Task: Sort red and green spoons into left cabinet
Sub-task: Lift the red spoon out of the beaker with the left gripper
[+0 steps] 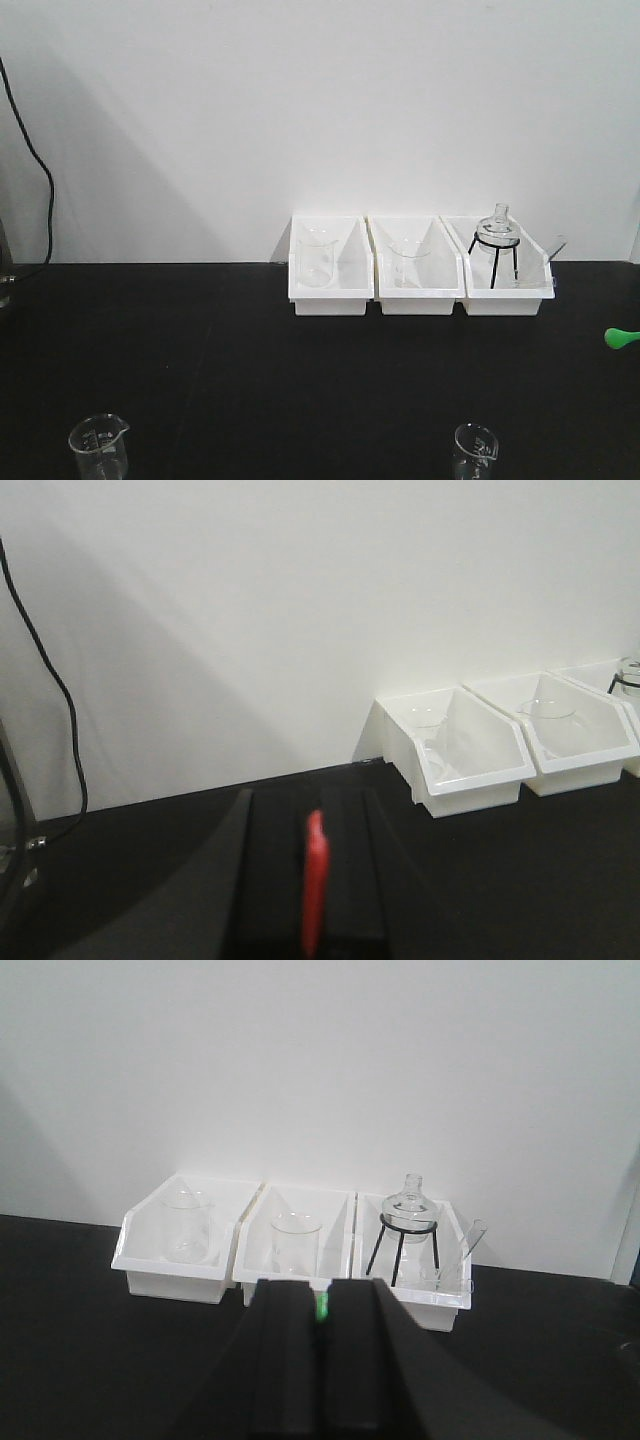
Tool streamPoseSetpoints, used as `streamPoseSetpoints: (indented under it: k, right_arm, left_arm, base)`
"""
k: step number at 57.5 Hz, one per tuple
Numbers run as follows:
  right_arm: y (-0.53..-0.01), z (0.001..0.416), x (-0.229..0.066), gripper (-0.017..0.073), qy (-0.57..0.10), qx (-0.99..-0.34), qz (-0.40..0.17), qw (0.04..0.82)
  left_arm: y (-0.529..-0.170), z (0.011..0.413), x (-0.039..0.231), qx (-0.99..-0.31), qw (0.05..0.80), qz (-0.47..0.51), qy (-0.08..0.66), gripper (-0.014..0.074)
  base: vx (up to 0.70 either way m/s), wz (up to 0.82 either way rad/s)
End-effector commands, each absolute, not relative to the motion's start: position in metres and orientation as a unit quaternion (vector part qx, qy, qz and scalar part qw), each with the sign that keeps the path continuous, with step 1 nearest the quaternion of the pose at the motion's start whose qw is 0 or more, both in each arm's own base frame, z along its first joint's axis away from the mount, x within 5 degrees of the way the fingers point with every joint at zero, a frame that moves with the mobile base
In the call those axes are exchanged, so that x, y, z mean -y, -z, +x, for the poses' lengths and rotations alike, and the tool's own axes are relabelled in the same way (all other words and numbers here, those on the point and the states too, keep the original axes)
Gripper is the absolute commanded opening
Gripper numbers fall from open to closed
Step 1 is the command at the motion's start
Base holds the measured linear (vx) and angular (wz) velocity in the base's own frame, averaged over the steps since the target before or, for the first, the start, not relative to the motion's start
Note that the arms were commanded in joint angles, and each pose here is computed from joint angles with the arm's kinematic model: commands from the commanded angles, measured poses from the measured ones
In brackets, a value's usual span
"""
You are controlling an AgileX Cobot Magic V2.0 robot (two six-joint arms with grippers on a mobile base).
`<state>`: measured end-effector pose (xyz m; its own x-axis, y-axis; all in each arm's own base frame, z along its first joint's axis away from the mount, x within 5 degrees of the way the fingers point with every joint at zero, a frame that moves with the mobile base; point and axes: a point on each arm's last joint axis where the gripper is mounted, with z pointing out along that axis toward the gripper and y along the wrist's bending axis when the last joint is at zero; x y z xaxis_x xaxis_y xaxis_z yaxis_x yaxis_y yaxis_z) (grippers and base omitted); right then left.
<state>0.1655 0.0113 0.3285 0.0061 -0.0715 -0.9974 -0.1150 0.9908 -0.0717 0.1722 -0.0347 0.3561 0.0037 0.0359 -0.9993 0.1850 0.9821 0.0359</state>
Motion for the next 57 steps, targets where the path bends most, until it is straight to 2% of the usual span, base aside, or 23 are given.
streamPoseSetpoints:
  k: [1,57]
  right_arm:
    - [-0.3485,0.1632,-0.0144,-0.0003,-0.029,-0.664,-0.076,0.744]
    - [-0.3478,0.1633,-0.0140,-0.0003,-0.028,-0.667,-0.075,0.741]
  left_arm:
    - [-0.3739,0.1691,0.0325,-0.665,0.742,0.060,0.056,-0.0003]
    - [-0.3704,0.1692,0.0338,-0.679,0.729,0.066,0.059,-0.0003]
  base:
    - [0.00,0.00]
    - [0.00,0.00]
